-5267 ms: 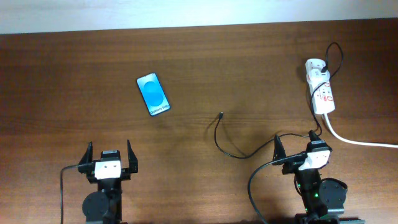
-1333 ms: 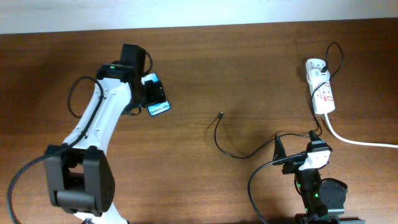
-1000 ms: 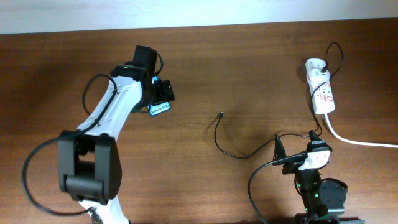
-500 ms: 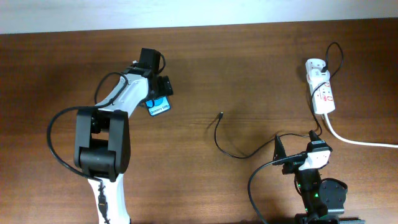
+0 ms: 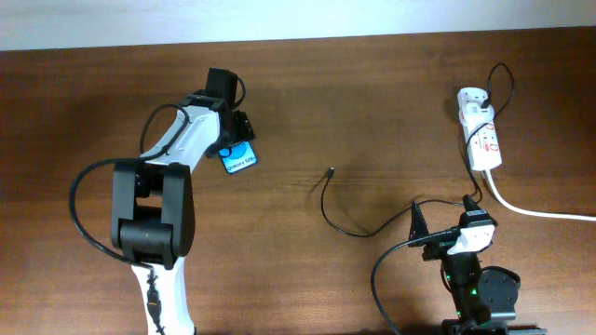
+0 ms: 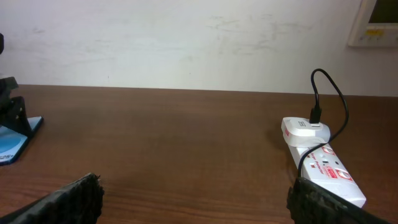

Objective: Plug charger to phone and switch on socket
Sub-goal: 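Lower the left gripper and close it on the phone's sides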

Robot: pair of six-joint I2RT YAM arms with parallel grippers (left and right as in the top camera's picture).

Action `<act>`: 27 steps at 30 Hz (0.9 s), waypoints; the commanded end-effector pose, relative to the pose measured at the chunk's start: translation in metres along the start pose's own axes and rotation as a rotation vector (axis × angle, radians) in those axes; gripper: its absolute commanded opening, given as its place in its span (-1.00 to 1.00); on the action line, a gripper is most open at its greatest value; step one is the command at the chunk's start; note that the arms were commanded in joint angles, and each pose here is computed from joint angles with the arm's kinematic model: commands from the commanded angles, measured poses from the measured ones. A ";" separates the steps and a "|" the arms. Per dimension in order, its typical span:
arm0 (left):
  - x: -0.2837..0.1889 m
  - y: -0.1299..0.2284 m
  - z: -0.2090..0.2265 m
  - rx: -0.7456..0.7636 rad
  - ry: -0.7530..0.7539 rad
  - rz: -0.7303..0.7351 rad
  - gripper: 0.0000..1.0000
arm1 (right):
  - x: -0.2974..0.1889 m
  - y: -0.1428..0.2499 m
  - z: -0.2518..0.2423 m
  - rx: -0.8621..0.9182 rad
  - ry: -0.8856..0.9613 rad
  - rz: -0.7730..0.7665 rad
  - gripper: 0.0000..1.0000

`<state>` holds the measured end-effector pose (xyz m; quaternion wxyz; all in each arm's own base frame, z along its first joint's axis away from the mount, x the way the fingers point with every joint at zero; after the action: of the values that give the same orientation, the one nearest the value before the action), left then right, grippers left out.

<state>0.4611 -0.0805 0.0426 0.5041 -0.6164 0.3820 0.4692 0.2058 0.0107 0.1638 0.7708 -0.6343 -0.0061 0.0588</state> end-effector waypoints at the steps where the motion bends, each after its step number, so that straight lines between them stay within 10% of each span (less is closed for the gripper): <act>1: 0.036 0.046 0.000 -0.011 0.016 0.201 0.24 | 0.000 0.002 -0.002 -0.006 0.009 -0.002 0.96; 13: 0.035 0.051 0.003 -0.011 0.005 0.227 -0.07 | 0.000 0.002 -0.002 -0.006 0.009 -0.002 0.97; 27: 0.022 0.045 -0.004 -0.019 0.043 0.249 0.99 | 0.000 0.002 -0.002 -0.006 0.009 -0.002 0.97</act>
<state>0.4471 -0.0950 0.0441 0.4714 -0.6114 0.4232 0.4742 0.2058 0.0107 0.1638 0.7709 -0.6342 -0.0061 0.0588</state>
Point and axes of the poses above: each gripper's point midway between its finger pads, its own x axis out along the fingers, its own z axis along the line the jaws close on, y = z × x, the point moved 4 cm from there along -x, back along the fingers, and after that the axes turned 10 degrees about x, right-handed, at the moved point
